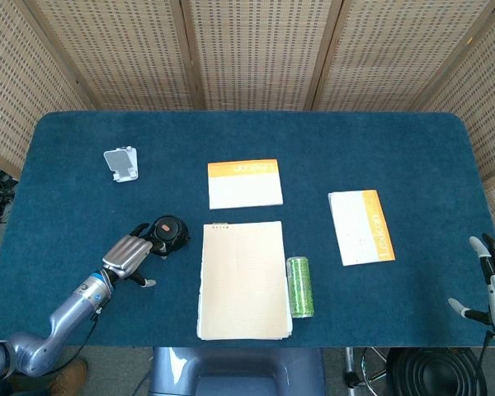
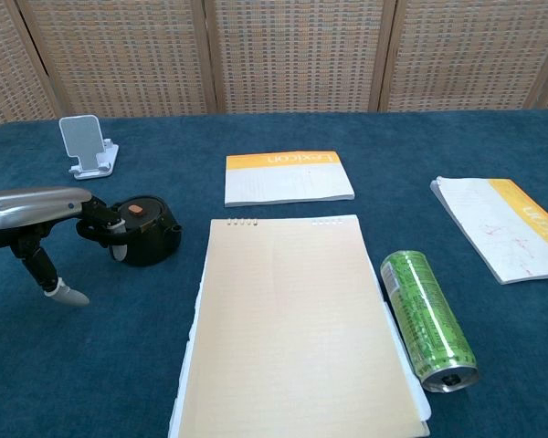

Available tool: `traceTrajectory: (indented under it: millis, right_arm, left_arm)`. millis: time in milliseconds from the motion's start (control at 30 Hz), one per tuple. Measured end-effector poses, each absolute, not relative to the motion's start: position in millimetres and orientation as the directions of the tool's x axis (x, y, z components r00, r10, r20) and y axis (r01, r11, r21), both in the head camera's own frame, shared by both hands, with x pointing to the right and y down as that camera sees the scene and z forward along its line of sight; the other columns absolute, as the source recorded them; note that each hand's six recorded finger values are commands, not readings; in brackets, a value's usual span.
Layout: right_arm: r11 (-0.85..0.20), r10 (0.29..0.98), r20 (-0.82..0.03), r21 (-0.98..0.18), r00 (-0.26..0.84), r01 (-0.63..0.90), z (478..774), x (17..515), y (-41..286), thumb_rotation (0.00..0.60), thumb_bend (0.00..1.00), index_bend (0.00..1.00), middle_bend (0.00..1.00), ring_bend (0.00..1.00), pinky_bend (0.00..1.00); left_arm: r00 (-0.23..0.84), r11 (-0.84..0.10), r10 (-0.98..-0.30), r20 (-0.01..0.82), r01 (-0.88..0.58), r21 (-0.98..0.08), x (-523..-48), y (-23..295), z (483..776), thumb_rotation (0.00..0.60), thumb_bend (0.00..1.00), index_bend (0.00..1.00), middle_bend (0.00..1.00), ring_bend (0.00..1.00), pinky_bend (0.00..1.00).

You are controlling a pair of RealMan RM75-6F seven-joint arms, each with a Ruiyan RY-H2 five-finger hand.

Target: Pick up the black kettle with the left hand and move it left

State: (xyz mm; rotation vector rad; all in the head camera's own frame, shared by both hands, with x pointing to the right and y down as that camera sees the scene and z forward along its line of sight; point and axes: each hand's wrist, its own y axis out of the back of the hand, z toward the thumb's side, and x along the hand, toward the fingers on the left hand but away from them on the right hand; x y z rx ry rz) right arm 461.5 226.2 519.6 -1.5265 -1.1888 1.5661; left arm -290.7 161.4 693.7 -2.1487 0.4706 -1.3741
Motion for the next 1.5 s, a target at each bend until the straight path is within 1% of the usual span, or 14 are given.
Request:
traceTrajectory:
  millis: [267, 333, 400, 467, 533, 667, 933, 1067, 1167, 1267, 1400, 1500]
  right_arm:
    - [-0.389, 0.906, -0.406, -0.910, -0.121, 0.143, 521, 462, 226, 0.600, 0.00, 0.04, 0.00, 0.00, 0.00]
    - [-0.389, 0.906, -0.406, -0.910, -0.121, 0.143, 521, 462, 226, 0.600, 0.00, 0.04, 0.00, 0.00, 0.00]
    - [-0.389, 0.906, -0.406, -0.910, -0.121, 0.143, 521, 462, 226, 0.600, 0.00, 0.04, 0.00, 0.00, 0.00]
    - [-0.389, 0.906, -0.406, -0.910, -0.122, 0.144, 521, 462, 226, 0.600, 0.00, 0.04, 0.00, 0.00, 0.00]
    - [-0.389, 0.906, -0.406, -0.910, -0.121, 0.145, 521, 462, 226, 0.600, 0.00, 0.04, 0.00, 0.00, 0.00]
    - [-0.388, 0.906, -0.406, -0.910, -0.121, 0.147, 521, 462, 226, 0.600, 0.00, 0.03, 0.00, 0.00, 0.00]
    - [-0.386, 0.907, -0.404, -0.911, -0.120, 0.148, 520, 462, 226, 0.600, 0.00, 0.03, 0.00, 0.00, 0.00]
    - [-0.385, 0.908, -0.403, -0.911, -0.119, 0.149, 519, 461, 226, 0.600, 0.00, 0.03, 0.00, 0.00, 0.00]
    - [-0.382, 0.909, -0.400, -0.912, -0.119, 0.151, 518, 461, 226, 0.600, 0.00, 0.03, 0.00, 0.00, 0.00]
    - [-0.380, 0.909, -0.399, -0.912, -0.118, 0.153, 518, 461, 226, 0.600, 0.00, 0.03, 0.00, 0.00, 0.00]
    - [-0.380, 0.910, -0.398, -0.912, -0.114, 0.154, 517, 460, 226, 0.600, 0.00, 0.03, 0.00, 0.00, 0.00]
    - [-0.376, 0.912, -0.395, -0.913, -0.111, 0.156, 516, 459, 226, 0.600, 0.00, 0.03, 0.00, 0.00, 0.00]
  left_arm:
    - [0.414, -0.793, -0.552, 0.724, 0.008, -0.609, -290, 162, 697, 0.600, 0.00, 0.46, 0.37, 0.32, 0.00]
    - [0.414, -0.794, -0.551, 0.725, 0.010, -0.608, -289, 162, 697, 0.600, 0.00, 0.48, 0.40, 0.34, 0.00]
    - [0.413, -0.794, -0.551, 0.725, 0.009, -0.608, -289, 162, 697, 0.600, 0.00, 0.54, 0.46, 0.37, 0.00]
    - [0.412, -0.792, -0.553, 0.724, 0.009, -0.610, -288, 162, 697, 0.600, 0.00, 0.64, 0.56, 0.42, 0.00]
    - [0.410, -0.790, -0.554, 0.724, 0.014, -0.613, -289, 161, 697, 0.600, 0.00, 0.71, 0.62, 0.46, 0.00]
    - [0.401, -0.782, -0.561, 0.724, 0.030, -0.623, -293, 160, 697, 0.600, 0.00, 0.82, 0.70, 0.50, 0.00]
    - [0.399, -0.761, -0.583, 0.708, 0.038, -0.648, -297, 157, 693, 0.600, 0.00, 0.99, 0.85, 0.58, 0.00]
    - [0.410, -0.743, -0.602, 0.685, 0.026, -0.669, -298, 154, 688, 0.600, 0.01, 1.00, 0.95, 0.66, 0.00]
    - [0.426, -0.724, -0.622, 0.657, 0.005, -0.690, -299, 152, 682, 0.600, 0.01, 1.00, 0.99, 0.71, 0.00]
    - [0.445, -0.708, -0.633, 0.633, -0.002, -0.706, -303, 150, 677, 0.600, 0.00, 1.00, 1.00, 0.76, 0.00]
    - [0.442, -0.707, -0.635, 0.634, -0.002, -0.707, -314, 146, 668, 0.598, 0.00, 1.00, 1.00, 0.79, 0.00]
    - [0.437, -0.710, -0.637, 0.635, -0.013, -0.704, -318, 145, 661, 0.575, 0.00, 1.00, 1.00, 0.81, 0.00]
